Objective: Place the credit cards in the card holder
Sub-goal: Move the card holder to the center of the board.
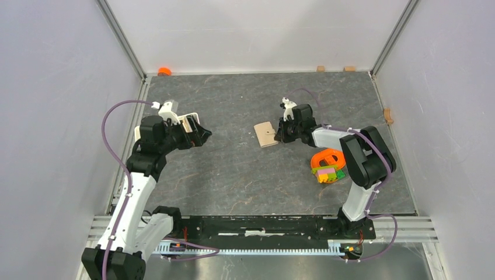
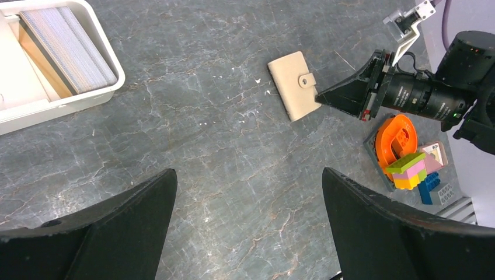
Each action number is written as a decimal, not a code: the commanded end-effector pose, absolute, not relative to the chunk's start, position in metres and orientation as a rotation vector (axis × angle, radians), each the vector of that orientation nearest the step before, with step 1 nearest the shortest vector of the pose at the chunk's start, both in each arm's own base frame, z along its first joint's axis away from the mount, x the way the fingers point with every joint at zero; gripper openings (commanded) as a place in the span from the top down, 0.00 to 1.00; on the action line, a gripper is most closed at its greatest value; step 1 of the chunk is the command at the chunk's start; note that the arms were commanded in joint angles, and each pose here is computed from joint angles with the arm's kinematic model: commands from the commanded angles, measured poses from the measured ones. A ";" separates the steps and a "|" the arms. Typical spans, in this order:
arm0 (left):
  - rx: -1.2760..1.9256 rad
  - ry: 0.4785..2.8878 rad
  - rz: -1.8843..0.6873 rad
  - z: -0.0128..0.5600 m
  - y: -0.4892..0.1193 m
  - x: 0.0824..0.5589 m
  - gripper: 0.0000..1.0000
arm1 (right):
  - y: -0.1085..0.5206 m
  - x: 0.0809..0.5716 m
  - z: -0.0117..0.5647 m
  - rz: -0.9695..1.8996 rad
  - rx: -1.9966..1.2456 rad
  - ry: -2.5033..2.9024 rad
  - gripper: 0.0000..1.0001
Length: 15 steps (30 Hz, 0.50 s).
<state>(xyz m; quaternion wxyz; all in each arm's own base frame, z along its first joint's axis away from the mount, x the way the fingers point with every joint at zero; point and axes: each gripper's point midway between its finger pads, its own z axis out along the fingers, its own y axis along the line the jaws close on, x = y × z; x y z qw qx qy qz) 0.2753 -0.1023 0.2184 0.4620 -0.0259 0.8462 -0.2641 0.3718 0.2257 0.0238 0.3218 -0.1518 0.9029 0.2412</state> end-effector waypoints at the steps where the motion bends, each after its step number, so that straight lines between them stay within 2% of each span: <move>1: -0.036 2.051 -0.736 0.223 -0.118 0.276 0.00 | 0.234 0.337 0.010 0.790 -0.370 2.427 1.00; 10: -0.051 2.044 -0.957 0.208 -0.181 0.256 0.00 | 0.242 0.270 0.020 0.983 -0.272 2.387 1.00; 15: -0.104 2.117 -1.010 0.165 -0.217 0.244 0.02 | 0.242 0.230 0.019 1.009 -0.191 2.378 1.00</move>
